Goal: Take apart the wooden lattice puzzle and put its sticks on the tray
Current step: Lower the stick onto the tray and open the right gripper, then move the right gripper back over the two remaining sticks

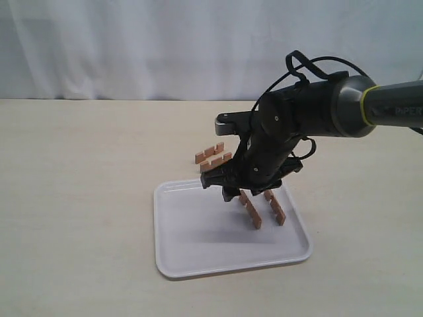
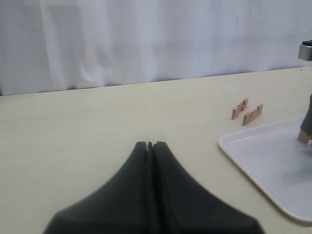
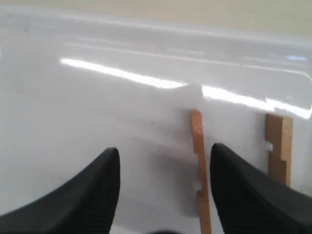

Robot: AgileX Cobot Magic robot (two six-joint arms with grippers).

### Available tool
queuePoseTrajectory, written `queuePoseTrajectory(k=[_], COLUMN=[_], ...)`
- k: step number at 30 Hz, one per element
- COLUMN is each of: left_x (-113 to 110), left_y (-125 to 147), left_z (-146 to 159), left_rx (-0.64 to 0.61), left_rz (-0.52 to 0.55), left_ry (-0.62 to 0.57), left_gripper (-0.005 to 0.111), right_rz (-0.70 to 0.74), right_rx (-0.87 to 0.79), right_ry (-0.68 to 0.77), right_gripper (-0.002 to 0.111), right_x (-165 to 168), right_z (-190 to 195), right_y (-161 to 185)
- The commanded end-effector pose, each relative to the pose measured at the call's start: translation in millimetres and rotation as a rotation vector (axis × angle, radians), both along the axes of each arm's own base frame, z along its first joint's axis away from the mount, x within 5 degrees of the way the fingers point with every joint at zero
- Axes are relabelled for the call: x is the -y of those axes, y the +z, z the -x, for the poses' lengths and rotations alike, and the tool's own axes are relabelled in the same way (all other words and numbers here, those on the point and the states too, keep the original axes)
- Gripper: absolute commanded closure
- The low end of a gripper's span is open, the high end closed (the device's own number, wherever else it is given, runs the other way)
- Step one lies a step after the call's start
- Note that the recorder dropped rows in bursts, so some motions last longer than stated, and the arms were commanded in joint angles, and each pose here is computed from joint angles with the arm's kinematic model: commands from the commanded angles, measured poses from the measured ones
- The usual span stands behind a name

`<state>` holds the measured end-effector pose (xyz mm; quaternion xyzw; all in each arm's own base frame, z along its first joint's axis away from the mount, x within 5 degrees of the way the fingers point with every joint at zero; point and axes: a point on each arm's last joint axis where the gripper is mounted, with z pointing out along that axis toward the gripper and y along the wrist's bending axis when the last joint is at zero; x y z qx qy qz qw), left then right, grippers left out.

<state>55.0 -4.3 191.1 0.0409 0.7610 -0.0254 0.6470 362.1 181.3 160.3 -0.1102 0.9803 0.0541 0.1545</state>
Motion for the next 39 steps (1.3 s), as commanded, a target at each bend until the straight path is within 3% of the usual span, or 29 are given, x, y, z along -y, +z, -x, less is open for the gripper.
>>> queuePoseTrajectory(k=[1, 11, 25, 30, 39], left_x=[0.2, 0.2, 0.2, 0.2, 0.2], left_y=[0.2, 0.2, 0.2, 0.2, 0.2], left_z=[-0.2, -0.2, -0.2, -0.2, -0.2], left_rx=[0.008, 0.008, 0.008, 0.008, 0.008], left_rz=[0.005, 0.005, 0.005, 0.005, 0.005], left_ry=[-0.002, -0.002, -0.002, -0.002, -0.002], left_gripper=[0.107, 0.107, 0.107, 0.107, 0.107], right_rz=[-0.05, -0.154, -0.117, -0.12, -0.142], right_rx=[0.108, 0.313, 0.146, 0.07, 0.077], right_ry=[0.004, 0.004, -0.128, -0.257, -0.321], right_gripper=[0.055, 0.055, 0.055, 0.055, 0.055], right_x=[-4.5, -13.6, -20.1, -13.0, -3.5], right_z=[-9.3, -28.8, -69.1, -82.1, -93.9], right_y=[7.2, 19.1, 12.7, 2.9, -12.3])
